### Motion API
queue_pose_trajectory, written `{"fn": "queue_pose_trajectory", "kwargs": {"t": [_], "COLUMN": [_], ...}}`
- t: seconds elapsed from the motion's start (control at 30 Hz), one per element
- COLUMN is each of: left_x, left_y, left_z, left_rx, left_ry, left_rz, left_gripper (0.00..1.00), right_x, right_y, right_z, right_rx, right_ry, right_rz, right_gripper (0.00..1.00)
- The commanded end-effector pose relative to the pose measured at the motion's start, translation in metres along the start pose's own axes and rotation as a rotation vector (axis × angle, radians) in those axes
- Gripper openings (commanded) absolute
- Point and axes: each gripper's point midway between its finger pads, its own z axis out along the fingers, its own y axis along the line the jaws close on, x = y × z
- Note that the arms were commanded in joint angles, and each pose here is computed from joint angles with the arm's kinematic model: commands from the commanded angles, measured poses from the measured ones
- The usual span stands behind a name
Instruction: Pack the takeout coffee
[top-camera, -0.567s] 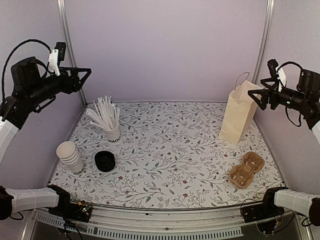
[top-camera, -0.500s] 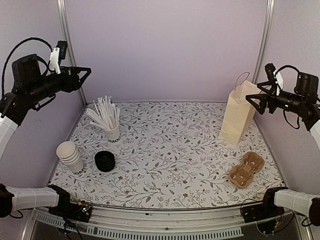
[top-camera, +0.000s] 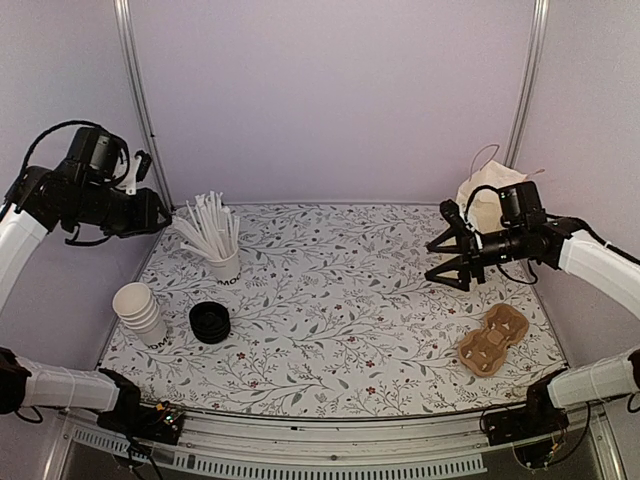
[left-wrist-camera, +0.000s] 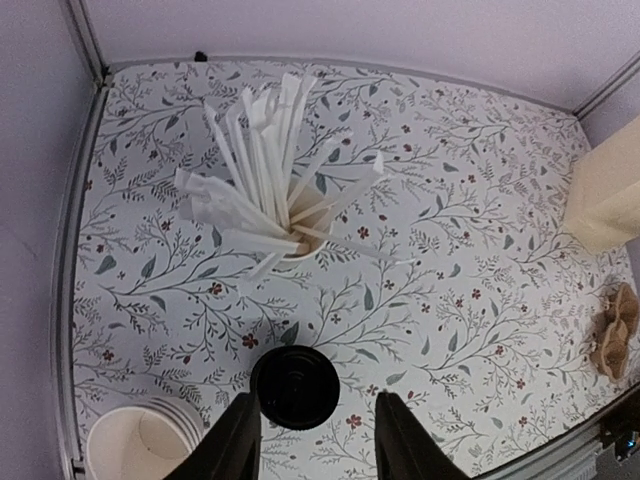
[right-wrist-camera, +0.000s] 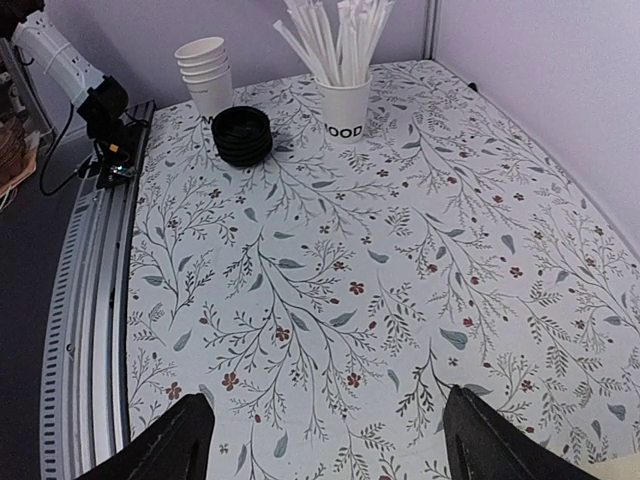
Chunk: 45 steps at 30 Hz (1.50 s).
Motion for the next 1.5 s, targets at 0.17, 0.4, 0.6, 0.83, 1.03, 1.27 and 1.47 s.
{"fn": "queue_pose_trajectory", "kwargs": {"t": [0.17, 0.4, 0.6, 0.83, 1.03, 1.27, 1.47], "left_x": [0.098, 0.129, 0.134, 0.142, 0.142, 0.145, 0.148], "left_y": [0.023, 0.053, 0.076, 0.102, 0.109, 0.112, 0.110], "left_z": [0.009, 0.030, 0.036, 0.044, 0.046, 0.048, 0.054], "left_rx": [-0.130, -0.298, -0.429, -0.547, -0.561, -0.559, -0.543], "left_ry": [0.397, 0.479, 0.485, 0.528, 0.545, 0.568, 0.597], "left_rz": [-0.153, -0.156, -0.134, -0.125, -0.128, -0.127, -0.120], "left_gripper": [0.39, 0.41, 0.45, 0.40, 0.25, 0.20, 0.23], "right_x": [0.033, 0.044, 0.052, 0.053, 0.055, 0.058, 0.059], "right_y": [0.009, 0.018, 0.025, 0.028, 0.027, 0.026, 0.024], "right_z": [0.044, 0.044, 0.051, 0.054, 0.054, 0.055, 0.054], "right_rx": [-0.096, -0.110, -0.139, -0.143, -0.135, -0.124, -0.115], "right_ry": [0.085, 0.099, 0.130, 0.143, 0.150, 0.160, 0.164], "right_rz": [-0.073, -0.073, -0.081, -0.099, -0.099, -0.103, -0.107], "right_gripper": [0.79, 0.79, 0.79, 0.79, 0.78, 0.77, 0.77]}}
